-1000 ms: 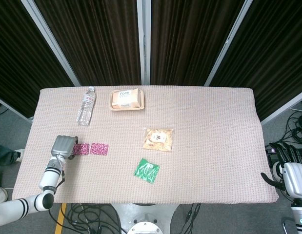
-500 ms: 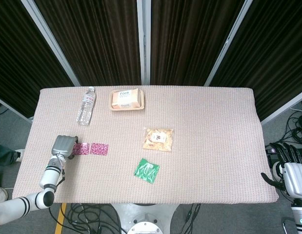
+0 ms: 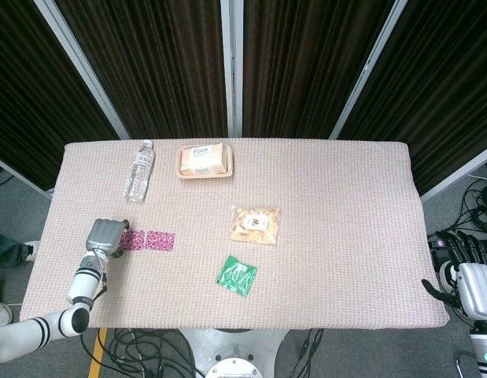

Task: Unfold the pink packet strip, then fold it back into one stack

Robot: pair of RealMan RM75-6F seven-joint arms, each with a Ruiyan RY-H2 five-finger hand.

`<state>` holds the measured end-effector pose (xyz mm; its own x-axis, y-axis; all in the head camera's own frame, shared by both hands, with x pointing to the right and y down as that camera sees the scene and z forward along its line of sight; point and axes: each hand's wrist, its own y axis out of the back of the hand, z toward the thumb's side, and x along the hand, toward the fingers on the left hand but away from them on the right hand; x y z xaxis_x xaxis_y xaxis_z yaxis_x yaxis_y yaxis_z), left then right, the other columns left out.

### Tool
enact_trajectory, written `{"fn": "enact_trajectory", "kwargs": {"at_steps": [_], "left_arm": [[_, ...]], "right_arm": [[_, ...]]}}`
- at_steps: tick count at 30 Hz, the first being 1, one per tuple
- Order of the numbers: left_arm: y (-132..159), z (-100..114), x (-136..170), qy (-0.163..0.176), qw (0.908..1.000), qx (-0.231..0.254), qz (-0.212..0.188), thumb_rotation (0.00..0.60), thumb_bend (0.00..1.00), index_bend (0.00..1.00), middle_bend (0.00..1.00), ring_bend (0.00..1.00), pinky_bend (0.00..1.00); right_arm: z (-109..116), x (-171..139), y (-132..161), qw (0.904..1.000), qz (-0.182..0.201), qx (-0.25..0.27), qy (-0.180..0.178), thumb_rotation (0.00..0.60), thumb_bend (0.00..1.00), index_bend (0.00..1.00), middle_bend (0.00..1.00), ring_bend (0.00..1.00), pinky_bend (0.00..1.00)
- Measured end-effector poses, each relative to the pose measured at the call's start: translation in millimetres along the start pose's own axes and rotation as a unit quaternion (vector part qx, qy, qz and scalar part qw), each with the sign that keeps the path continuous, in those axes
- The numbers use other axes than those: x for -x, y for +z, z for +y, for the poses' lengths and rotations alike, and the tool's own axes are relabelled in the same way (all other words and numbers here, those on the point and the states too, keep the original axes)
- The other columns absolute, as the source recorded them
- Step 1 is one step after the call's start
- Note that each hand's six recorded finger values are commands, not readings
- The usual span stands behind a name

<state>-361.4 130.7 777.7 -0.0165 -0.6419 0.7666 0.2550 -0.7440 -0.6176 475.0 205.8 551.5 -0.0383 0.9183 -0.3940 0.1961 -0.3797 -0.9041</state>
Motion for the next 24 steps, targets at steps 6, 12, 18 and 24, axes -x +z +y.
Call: {"fn": "enact_trajectory", "kwargs": {"at_steps": [6, 12, 18, 24], "left_arm": [[1.0, 0.0, 2.3, -0.005, 1.0, -0.006, -0.004, 0.6, 0.24, 0.33, 0.88, 0.83, 0.88], [15.1, 11.7, 8.2, 0.012, 0.9996, 0.013, -0.023, 0.6, 0.24, 0.34, 0.88, 0.83, 0.88], [49.1, 28.0, 5.2, 0.033, 0.9974, 0.026, -0.059, 0.6, 0.24, 0.36, 0.88, 0.83, 0.88], [77.4, 29.8, -3.4, 0.027, 0.9966, 0.023, -0.075, 0.6, 0.24, 0.37, 0.88, 0.83, 0.88]], "right_arm": [[0.1, 0.4, -0.3, 1.0, 0.0, 0.001, -0.001, 0.6, 0.09, 0.11, 0.13, 0.03, 0.05], [0.7, -0.6, -0.7, 1.0, 0.0, 0.001, -0.002, 0.6, 0.09, 0.11, 0.13, 0.03, 0.05], [1.2, -1.5, -1.8, 1.0, -0.002, 0.001, -0.002, 0.6, 0.09, 0.11, 0.13, 0.03, 0.05], [2.5, -2.9, -5.4, 1.0, -0.006, 0.002, -0.004, 0.6, 0.09, 0.1, 0.13, 0.03, 0.05]]}}
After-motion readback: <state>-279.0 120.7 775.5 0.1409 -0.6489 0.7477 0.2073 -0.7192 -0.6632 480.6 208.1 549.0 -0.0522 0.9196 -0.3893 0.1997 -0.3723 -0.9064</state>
